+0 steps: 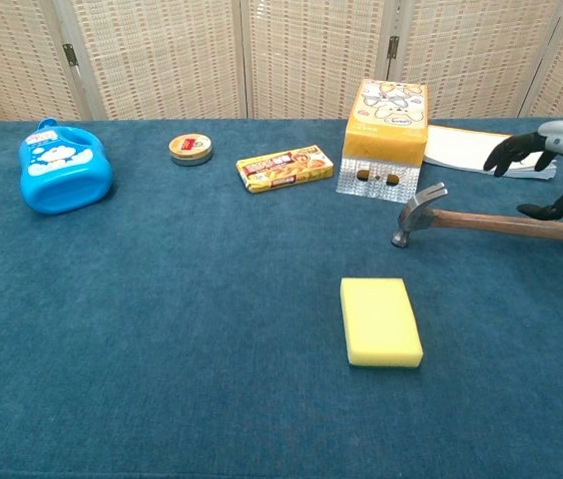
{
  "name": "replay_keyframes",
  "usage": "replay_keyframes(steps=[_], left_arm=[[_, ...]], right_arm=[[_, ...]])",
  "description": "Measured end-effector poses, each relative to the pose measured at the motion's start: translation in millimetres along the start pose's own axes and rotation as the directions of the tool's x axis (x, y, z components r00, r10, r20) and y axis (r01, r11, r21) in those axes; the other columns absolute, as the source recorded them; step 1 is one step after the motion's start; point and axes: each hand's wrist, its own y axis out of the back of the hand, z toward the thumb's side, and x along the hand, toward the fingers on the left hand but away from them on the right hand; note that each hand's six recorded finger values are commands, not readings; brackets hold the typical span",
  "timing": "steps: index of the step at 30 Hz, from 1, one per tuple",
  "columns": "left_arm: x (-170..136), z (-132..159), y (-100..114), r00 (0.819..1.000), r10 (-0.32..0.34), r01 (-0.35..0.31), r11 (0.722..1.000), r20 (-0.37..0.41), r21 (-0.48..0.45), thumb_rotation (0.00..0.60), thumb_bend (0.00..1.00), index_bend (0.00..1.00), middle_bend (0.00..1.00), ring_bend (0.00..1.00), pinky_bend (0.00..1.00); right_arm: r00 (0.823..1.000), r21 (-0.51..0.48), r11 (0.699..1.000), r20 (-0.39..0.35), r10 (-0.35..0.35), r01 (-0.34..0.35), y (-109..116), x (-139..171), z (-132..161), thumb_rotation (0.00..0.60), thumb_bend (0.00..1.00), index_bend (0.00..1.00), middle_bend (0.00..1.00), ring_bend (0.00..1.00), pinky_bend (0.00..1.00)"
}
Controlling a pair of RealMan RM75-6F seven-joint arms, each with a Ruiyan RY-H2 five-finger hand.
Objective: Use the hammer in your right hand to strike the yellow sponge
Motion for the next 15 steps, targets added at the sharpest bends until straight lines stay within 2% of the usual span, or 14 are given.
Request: replay_keyframes(steps=[5,15], left_arm=[[-2.2,-4.1,0.6,1.000,0.000,0.000,1.000,-0.013,0.006,0.600,0.18,0.36,0.29,0.15,0.19],[-2.7,-5.4,-0.6,1.000,-0.003,0.003,1.000,-0.014,0.009,0.600,0.18,0.36,0.29,0.15,0.19]], right_arm=[[0.999,0.021,0.999,-0.007,0.031,-0.031,-14.1,-19.4,10.5,0.600,0.35,0.24,0.30,0.15,0.25],[0.997,0.048,0.996,-0.024,0.075,-0.073,-32.1,-39.0,26.6,0.600,0.50,0.30,0.34,0.15,0.25]])
